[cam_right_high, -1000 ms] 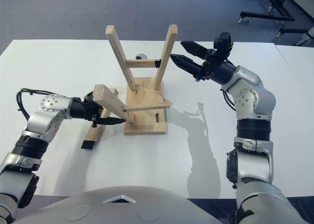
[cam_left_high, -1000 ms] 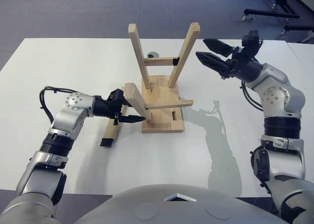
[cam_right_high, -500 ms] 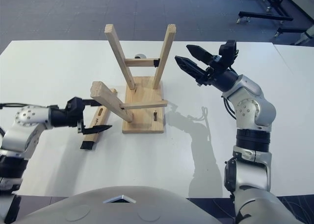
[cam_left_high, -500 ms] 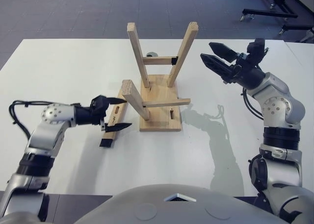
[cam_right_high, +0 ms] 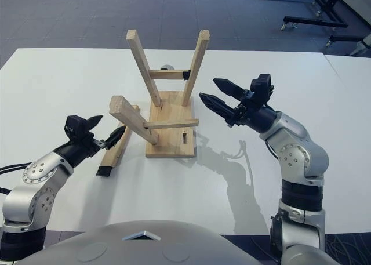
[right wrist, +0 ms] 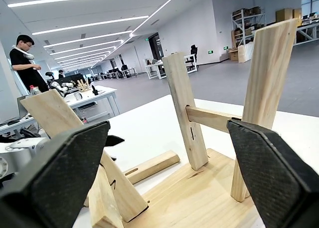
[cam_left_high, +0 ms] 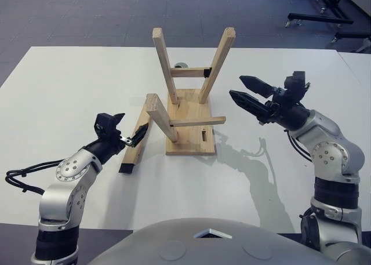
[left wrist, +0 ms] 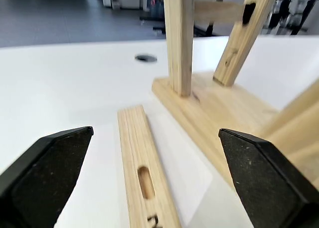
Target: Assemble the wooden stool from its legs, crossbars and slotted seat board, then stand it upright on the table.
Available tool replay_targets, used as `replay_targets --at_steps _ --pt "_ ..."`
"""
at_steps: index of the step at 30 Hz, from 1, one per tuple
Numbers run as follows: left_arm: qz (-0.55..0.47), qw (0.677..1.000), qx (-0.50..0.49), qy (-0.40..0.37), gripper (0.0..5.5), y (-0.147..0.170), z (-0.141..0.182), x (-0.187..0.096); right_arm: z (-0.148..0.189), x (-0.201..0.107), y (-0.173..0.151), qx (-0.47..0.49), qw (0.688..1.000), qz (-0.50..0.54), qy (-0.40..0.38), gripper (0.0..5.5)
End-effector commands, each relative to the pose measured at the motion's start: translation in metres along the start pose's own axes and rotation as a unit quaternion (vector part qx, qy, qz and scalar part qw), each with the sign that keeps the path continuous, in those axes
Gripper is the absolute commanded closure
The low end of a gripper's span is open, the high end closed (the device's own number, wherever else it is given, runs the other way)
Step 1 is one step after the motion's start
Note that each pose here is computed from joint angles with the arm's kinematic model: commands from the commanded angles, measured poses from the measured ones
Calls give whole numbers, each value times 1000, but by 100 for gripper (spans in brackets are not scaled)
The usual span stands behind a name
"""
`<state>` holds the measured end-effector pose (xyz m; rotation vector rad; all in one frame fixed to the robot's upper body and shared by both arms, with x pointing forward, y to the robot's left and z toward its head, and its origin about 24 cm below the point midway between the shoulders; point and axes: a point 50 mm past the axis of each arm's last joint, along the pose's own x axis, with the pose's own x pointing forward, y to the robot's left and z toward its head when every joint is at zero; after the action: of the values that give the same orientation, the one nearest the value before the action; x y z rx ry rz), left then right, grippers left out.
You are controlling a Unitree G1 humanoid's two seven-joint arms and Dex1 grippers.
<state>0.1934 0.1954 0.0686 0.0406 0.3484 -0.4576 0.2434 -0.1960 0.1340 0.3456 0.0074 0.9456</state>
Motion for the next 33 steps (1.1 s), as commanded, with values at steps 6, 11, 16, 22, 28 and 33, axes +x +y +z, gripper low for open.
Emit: replay_targets --at_steps 6,11,16,22,28,33 --pt "25 990 -14 140 105 4 -42 9 -2 1 4 5 1000 -10 -16 118" --pt "40 982 -47 178 170 8 -58 6 0 2 3 0 1000 -11 -17 118" --pt "53 977 -48 202 241 13 -66 3 -2 2 2 -3 1000 -17 -19 118" --pt "51 983 -26 176 301 21 -57 9 -1 3 -1 -5 999 -22 -32 118" --pt "55 997 -8 52 343 43 -19 11 14 4 -6 5 998 -14 -67 118" --pt "-37 983 7 -178 344 36 64 0 42 12 0 16 991 36 -125 118"
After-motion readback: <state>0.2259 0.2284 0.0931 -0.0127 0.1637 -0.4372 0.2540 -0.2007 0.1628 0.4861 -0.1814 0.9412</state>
